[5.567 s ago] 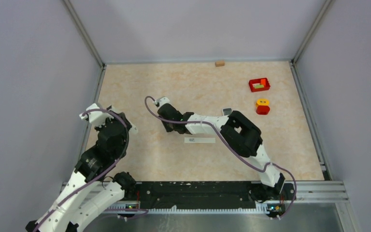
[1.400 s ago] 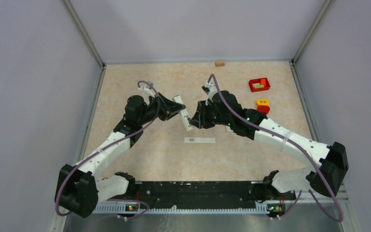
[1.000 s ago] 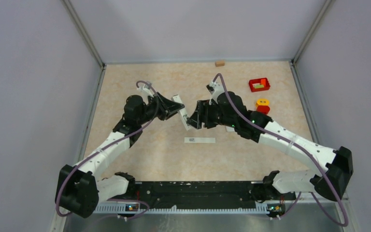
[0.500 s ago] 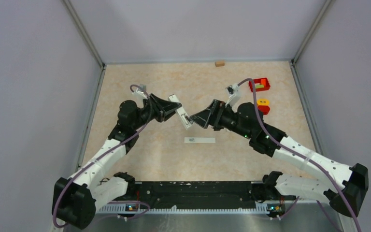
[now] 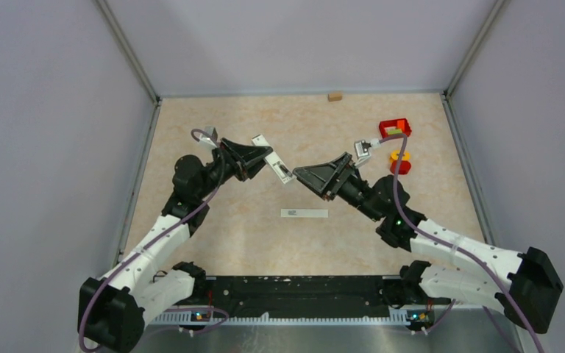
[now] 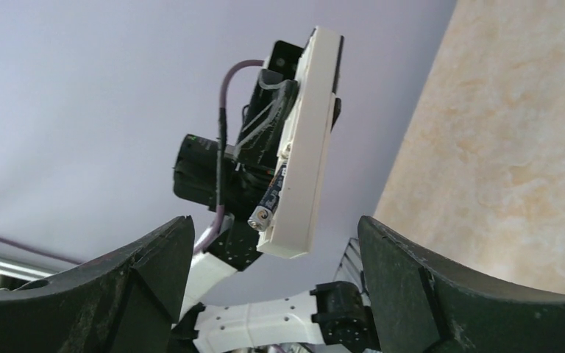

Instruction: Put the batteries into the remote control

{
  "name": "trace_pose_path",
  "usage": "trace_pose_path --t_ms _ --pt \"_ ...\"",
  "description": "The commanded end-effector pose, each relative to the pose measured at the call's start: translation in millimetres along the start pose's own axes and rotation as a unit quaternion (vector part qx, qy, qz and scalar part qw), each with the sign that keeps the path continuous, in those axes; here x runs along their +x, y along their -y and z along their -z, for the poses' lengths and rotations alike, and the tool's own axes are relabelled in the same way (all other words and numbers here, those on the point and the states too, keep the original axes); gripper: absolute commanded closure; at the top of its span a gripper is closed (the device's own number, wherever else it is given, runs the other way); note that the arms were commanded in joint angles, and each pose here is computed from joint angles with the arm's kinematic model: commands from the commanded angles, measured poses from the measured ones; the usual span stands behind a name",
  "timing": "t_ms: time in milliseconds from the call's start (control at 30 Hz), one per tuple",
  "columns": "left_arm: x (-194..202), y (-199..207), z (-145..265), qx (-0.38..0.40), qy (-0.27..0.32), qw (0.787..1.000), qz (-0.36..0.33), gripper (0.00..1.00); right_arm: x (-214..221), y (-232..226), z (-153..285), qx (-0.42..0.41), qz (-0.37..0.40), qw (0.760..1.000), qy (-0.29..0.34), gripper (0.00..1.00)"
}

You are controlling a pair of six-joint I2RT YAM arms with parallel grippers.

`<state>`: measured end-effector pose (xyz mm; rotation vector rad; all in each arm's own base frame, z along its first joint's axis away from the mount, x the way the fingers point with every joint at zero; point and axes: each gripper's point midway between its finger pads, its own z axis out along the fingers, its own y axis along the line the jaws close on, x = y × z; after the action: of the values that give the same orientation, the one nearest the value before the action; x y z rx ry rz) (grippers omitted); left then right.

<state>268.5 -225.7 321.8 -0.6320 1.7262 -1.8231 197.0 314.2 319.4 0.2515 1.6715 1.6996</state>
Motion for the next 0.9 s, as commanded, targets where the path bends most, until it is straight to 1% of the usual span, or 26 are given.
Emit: trace_pose_path --t_ms 0,33,67,100,167,267,367,467,667,867 --pt "-1 31 4 0.053 0.007 0.998 0.014 1.0 -13 -51 3 -0.111 -0.024 0.993 0.028 0.2" --pt "-2 32 3 0.053 0.006 0.998 0.018 1.0 -14 -53 3 -0.117 -0.024 0.992 0.03 0.23" --pt "-2 32 3 0.054 0.006 0.998 0.021 1.0 -15 -53 3 -0.117 -0.024 0.992 0.033 0.28" --pt "-2 32 2 0.054 0.006 0.998 0.025 1.0 -14 -53 2 -0.115 -0.024 0.993 0.033 0.36" --pt "-2 33 2 0.058 0.005 0.998 0.029 1.0 -15 -52 0 -0.111 -0.019 0.993 0.034 0.45" --pt "-3 32 1 0.057 0.004 0.998 0.033 1.0 -15 -50 -2 -0.105 -0.016 0.994 0.033 0.53" --pt "-3 32 0 0.06 0.002 0.998 0.034 1.0 -12 -45 -5 -0.095 -0.016 0.995 0.027 0.55" --pt "-2 31 0 0.059 0.002 0.998 0.035 1.0 -8 -38 -10 -0.079 -0.016 0.997 0.015 0.54" --pt "-1 33 2 0.063 -0.001 0.997 0.033 1.0 -3 -33 -16 -0.073 -0.019 0.997 0.005 0.54" --pt "4 40 4 0.073 -0.008 0.997 0.011 1.0 2 -22 -23 -0.051 -0.025 0.998 -0.005 0.54"
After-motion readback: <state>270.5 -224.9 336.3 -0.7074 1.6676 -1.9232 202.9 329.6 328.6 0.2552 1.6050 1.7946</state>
